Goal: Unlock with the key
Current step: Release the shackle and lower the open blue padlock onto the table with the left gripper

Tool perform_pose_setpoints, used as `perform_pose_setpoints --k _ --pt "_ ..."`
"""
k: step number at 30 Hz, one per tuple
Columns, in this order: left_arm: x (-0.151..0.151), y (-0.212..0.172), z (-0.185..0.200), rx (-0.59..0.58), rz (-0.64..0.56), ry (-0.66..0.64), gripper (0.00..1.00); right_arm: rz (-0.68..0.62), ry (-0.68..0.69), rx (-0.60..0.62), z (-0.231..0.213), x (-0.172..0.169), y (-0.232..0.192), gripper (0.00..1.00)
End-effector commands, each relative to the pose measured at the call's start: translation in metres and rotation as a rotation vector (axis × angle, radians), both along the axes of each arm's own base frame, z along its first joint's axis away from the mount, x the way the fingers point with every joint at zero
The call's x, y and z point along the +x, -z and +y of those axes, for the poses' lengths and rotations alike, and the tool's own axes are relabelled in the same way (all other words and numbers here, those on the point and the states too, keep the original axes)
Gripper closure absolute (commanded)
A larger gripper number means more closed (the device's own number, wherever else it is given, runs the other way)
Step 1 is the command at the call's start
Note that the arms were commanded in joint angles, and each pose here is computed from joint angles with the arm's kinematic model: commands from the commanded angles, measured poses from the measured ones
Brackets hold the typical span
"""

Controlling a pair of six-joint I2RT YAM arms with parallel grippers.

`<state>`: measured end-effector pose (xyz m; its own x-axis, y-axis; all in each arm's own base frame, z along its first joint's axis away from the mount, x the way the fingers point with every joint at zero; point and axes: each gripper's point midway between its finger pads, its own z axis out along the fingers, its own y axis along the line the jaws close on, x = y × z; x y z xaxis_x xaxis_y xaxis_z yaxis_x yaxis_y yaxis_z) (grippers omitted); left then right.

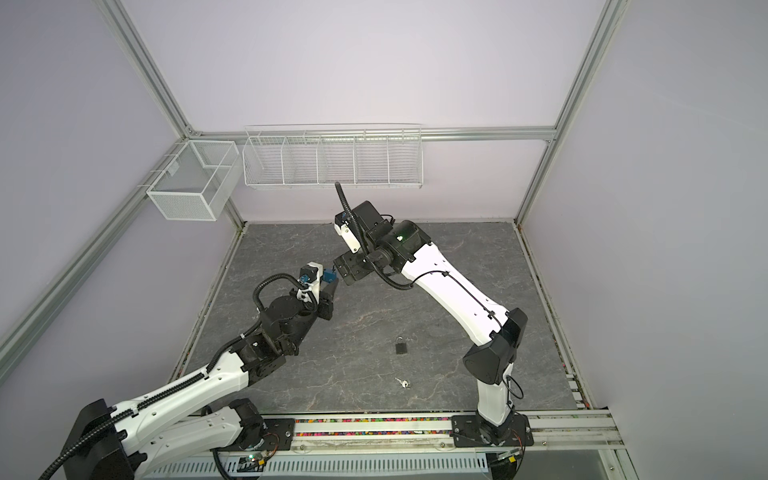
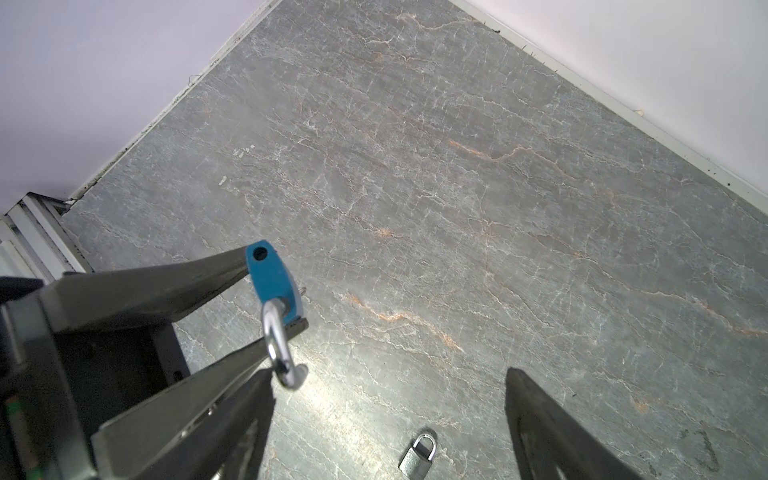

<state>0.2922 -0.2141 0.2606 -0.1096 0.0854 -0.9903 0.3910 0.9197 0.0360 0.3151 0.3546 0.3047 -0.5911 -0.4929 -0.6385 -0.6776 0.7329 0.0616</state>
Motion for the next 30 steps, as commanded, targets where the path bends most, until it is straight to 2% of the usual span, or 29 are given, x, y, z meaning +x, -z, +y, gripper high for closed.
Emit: perform_pose_setpoints --k 1,6,16,19,22,25,27,30 --pt "0.002 -0.023 0.003 -0.054 -0.039 -0.02 1.0 -0.003 0.002 0.025 -0.002 -0.003 -0.011 0.12" --pt "-0.001 -0.023 0.005 -0.08 -0.033 -0.018 1.0 -0.003 0.013 -0.039 -0.013 0.001 -0.001 0.12" --pt "-0.003 -0.021 0.006 -0.074 -0.014 -0.016 1.0 -0.011 0.014 -0.01 -0.011 0.001 -0.005 0.12" --pt "0.001 -0.014 0.008 -0.05 0.017 -0.044 1.0 0.01 -0.04 0.037 -0.006 -0.013 -0.013 0.12" --pt "0.007 0.006 0.013 -0.015 0.123 -0.096 1.0 0.023 -0.031 0.081 -0.013 -0.02 -0.014 0.12" --pt "0.006 0.039 0.022 0.029 0.298 -0.172 1.0 0.043 0.095 0.065 -0.042 -0.013 0.002 0.12" --pt "0.002 0.061 0.03 0.029 0.416 -0.228 1.0 0.061 0.112 0.129 -0.048 -0.015 0.01 0.12" --pt "-0.01 0.093 0.029 -0.016 0.614 -0.231 1.0 0.086 0.178 0.196 -0.063 -0.018 0.034 0.12"
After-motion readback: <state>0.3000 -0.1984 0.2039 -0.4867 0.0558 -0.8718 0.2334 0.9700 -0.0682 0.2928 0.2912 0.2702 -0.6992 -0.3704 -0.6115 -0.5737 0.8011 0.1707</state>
